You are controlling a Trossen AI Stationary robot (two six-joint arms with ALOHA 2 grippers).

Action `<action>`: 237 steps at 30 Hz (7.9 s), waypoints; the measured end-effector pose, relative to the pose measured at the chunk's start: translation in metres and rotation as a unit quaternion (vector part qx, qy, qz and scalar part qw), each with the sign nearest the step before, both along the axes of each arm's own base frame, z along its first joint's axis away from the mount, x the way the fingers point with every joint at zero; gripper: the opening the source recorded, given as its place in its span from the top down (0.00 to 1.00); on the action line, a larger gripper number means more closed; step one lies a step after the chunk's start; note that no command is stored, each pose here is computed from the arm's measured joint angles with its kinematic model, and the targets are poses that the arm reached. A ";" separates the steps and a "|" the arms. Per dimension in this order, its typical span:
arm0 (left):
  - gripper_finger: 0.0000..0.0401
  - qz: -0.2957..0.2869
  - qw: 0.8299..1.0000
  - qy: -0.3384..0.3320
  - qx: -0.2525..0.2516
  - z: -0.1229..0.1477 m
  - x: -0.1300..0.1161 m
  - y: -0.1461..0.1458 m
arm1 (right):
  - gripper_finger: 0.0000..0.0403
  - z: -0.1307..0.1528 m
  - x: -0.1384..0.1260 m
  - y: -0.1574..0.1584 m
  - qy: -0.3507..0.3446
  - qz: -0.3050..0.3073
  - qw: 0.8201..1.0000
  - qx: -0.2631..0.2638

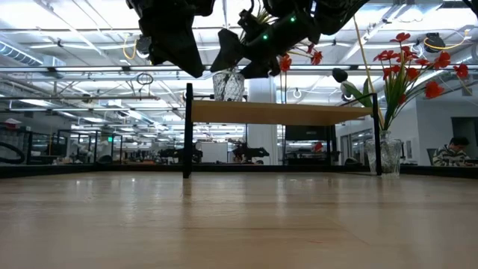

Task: Pick and place flowers into a vace then onto a shelf
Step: Put the bottom transparent vase with flowers on the shelf, then adjust the shelf on the table

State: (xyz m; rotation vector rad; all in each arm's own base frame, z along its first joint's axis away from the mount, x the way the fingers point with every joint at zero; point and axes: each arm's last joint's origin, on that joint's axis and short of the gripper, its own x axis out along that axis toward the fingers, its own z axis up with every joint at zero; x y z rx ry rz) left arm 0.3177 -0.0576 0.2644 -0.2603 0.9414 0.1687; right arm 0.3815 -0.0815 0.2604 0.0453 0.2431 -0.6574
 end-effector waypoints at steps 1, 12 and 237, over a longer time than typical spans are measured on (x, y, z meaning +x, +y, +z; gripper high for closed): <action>0.87 0.001 1.000 0.000 0.000 0.000 0.000 0.000 | 0.02 -0.001 0.000 0.001 0.007 0.001 1.000 0.002; 0.87 0.004 1.000 0.000 -0.003 0.000 0.000 -0.001 | 0.01 -0.003 -0.006 0.019 0.044 -0.093 0.994 -0.024; 0.87 0.125 0.983 -0.066 -0.115 -0.041 -0.065 0.055 | 0.03 -0.078 -0.120 0.096 -0.170 0.072 0.944 0.273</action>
